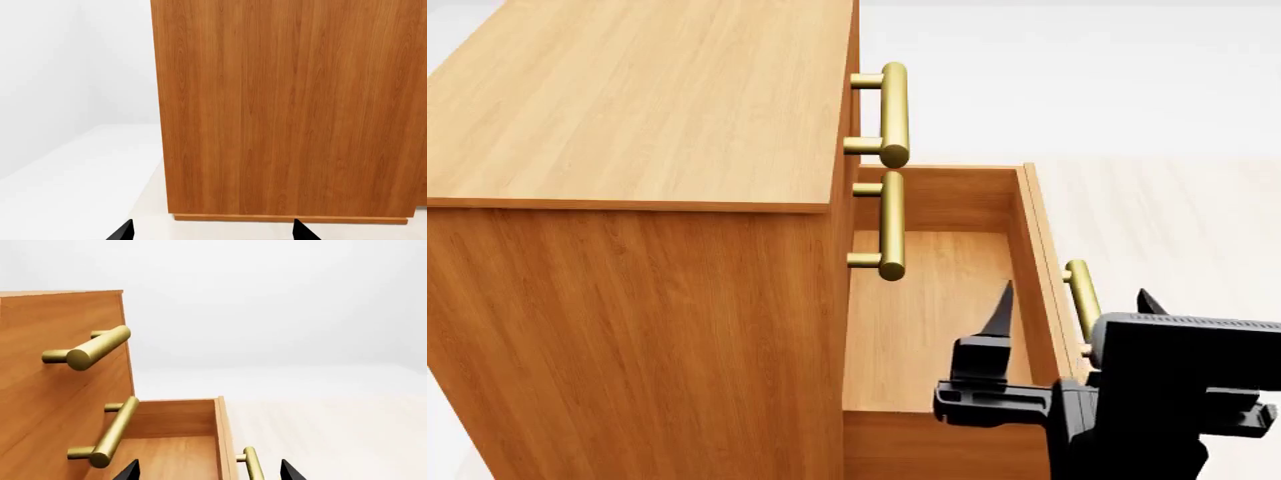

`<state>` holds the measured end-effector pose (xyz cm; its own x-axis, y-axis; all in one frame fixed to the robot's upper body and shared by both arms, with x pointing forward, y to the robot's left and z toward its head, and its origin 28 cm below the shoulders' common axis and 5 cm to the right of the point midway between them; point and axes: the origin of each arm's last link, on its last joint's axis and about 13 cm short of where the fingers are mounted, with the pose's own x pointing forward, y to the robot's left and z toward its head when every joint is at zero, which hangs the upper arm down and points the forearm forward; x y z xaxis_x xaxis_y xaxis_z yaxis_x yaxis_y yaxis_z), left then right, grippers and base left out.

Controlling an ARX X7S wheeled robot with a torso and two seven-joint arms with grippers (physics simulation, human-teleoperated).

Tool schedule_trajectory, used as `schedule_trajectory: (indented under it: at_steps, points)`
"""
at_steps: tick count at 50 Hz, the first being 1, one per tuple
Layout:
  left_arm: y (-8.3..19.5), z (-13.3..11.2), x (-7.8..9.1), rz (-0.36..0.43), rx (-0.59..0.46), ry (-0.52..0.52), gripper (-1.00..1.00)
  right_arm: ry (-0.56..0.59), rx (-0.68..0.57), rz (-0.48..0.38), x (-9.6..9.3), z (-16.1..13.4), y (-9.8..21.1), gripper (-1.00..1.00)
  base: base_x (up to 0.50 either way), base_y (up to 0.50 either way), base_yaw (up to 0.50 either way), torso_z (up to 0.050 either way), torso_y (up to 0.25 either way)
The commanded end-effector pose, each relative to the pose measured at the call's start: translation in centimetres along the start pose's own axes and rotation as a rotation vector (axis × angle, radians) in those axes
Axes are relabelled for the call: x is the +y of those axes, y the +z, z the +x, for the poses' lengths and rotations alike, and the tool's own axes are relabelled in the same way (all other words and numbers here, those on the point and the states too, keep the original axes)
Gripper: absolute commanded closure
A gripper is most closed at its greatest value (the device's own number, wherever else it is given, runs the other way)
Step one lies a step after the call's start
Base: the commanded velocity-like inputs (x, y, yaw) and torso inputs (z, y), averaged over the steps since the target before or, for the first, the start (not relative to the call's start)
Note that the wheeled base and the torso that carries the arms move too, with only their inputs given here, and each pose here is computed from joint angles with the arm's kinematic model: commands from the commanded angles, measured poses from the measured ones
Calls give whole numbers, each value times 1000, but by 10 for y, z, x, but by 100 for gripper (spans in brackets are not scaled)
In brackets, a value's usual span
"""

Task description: Put the bowl in the bottom drawer of the cabinet and close it.

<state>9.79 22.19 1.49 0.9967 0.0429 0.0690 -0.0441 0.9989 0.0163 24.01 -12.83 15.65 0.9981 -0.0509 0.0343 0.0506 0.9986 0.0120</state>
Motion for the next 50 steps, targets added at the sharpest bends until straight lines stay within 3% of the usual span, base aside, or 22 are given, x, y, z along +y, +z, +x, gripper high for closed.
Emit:
schedule_trajectory:
  at_steps: [1, 12, 50]
  points:
    - [0, 0, 0, 0, 0, 0, -100, -44, 84, -42, -7, 19, -6, -100, 0, 0, 0, 0, 0]
    - [0, 1, 1, 0, 0, 2, -100, -11, 189, -18, -11, 33, -13, -100, 0, 0, 0, 0, 0]
    - [-1, 0, 0, 0, -1, 3, -100, -39, 439, -54, -23, 60, -16, -100, 0, 0, 0, 0, 0]
